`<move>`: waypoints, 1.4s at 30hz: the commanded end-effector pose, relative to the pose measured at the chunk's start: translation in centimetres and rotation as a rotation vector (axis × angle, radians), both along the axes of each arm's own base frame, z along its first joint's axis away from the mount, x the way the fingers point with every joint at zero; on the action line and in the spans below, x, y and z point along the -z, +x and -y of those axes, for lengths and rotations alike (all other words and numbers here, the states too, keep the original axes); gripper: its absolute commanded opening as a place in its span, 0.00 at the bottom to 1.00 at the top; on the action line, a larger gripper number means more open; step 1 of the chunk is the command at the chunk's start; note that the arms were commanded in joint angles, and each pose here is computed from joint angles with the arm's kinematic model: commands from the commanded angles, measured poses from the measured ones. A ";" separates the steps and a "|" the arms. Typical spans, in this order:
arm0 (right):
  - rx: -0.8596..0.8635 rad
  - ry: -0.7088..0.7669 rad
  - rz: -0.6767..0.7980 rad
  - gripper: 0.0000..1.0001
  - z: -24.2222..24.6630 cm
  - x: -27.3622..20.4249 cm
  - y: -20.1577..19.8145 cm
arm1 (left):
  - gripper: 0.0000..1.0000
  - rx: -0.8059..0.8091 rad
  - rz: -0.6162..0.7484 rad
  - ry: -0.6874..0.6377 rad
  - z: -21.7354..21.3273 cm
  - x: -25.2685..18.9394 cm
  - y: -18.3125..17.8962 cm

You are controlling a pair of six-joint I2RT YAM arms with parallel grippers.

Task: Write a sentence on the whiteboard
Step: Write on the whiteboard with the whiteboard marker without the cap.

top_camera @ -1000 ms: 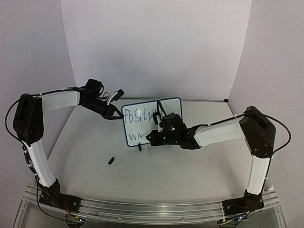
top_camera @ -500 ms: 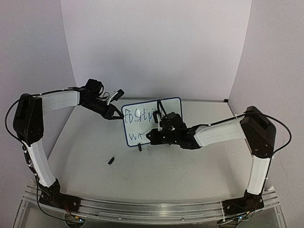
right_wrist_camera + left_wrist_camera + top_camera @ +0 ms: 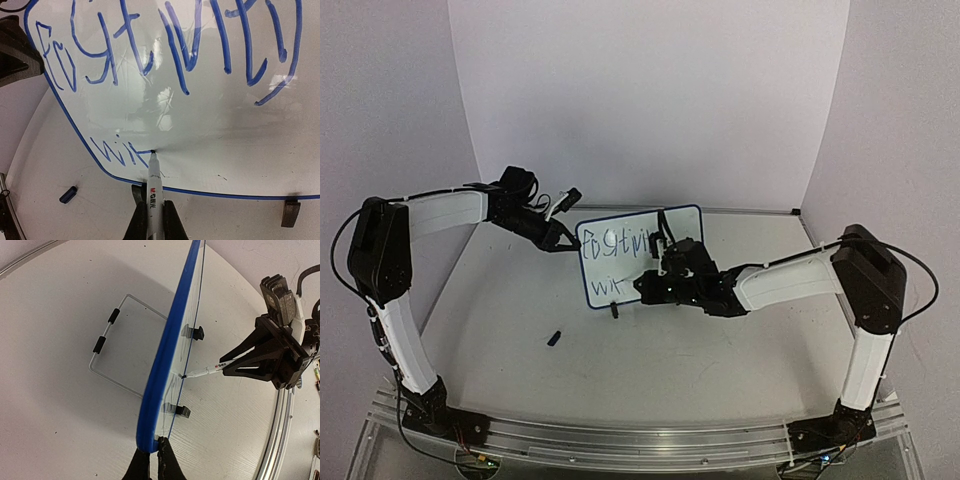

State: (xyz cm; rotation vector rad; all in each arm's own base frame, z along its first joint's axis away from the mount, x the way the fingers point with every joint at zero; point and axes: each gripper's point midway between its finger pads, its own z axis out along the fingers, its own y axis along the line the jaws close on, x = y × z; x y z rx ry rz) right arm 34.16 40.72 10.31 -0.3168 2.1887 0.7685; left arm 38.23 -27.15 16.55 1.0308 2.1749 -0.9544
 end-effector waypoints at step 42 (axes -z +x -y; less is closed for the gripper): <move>0.008 0.178 -0.033 0.00 1.9 -2.1 1.2 | 0.00 0.009 0.070 0.021 -0.1 -1.5 0.3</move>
